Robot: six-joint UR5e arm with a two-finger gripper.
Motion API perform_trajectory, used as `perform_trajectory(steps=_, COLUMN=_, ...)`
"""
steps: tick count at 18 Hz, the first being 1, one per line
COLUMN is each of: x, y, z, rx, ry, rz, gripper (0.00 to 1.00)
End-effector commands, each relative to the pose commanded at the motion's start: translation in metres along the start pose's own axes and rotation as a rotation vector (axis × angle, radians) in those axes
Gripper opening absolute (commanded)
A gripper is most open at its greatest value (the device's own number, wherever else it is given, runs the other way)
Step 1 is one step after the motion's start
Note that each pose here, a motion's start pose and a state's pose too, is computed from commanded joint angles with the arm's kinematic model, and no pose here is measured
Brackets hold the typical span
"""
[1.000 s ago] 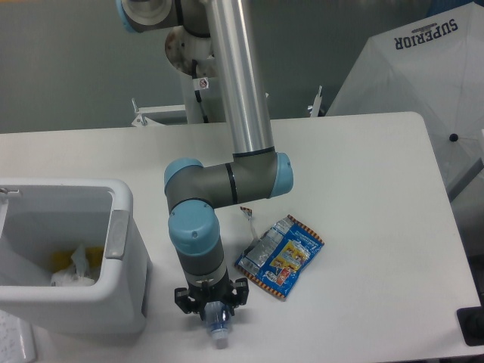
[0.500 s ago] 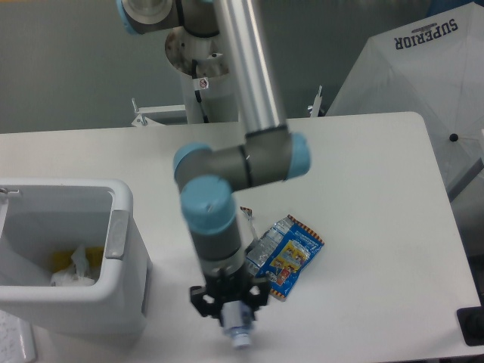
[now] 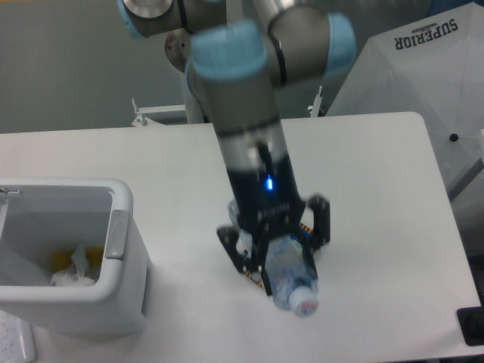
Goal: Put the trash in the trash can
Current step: 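Lift the bottle and carry it over the white trash bin, then lower the bottle into the bin and open the gripper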
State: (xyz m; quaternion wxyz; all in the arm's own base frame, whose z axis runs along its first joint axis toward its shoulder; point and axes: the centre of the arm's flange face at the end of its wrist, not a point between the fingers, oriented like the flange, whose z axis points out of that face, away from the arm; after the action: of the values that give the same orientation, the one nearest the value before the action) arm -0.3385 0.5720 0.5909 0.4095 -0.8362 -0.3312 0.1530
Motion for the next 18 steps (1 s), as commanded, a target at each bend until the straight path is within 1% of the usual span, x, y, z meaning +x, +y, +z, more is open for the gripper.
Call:
perform_trajectory(steps=3, x=0.043, y=0.002, z=-0.025, rx=0.022, ry=0.056, rz=0.041, gripper=0.64)
perform_trajectory(steps=5, x=0.059, y=0.000, z=-0.039, rx=0.038, ry=0.077, rz=0.058, gripper=0.64)
perform_trajectory(steps=7, x=0.092, y=0.006, z=-0.050, rx=0.042, ry=0.120, rz=0.090, gripper=0.64)
perform_trajectory(steps=9, x=0.104, y=0.004, z=-0.057, rx=0.054, ry=0.139, rz=0.101, gripper=0.64)
perform_trajectory(steps=10, x=0.114, y=0.003, z=-0.063, rx=0.061, ry=0.161, rz=0.109, gripper=0.64)
perform_trajectory(steps=11, x=0.124, y=0.007, z=-0.063, rx=0.057, ry=0.185, rz=0.121, gripper=0.64)
perform_trajectory(steps=14, x=0.136, y=0.012, z=-0.053, rx=0.041, ry=0.199, rz=0.132, gripper=0.64)
perform_trajectory(steps=15, x=0.149, y=0.015, z=-0.052, rx=0.038, ry=0.215, rz=0.151, gripper=0.64)
perform_trajectory(steps=18, x=0.169, y=0.019, z=-0.045, rx=0.031, ry=0.238, rz=0.169, gripper=0.64)
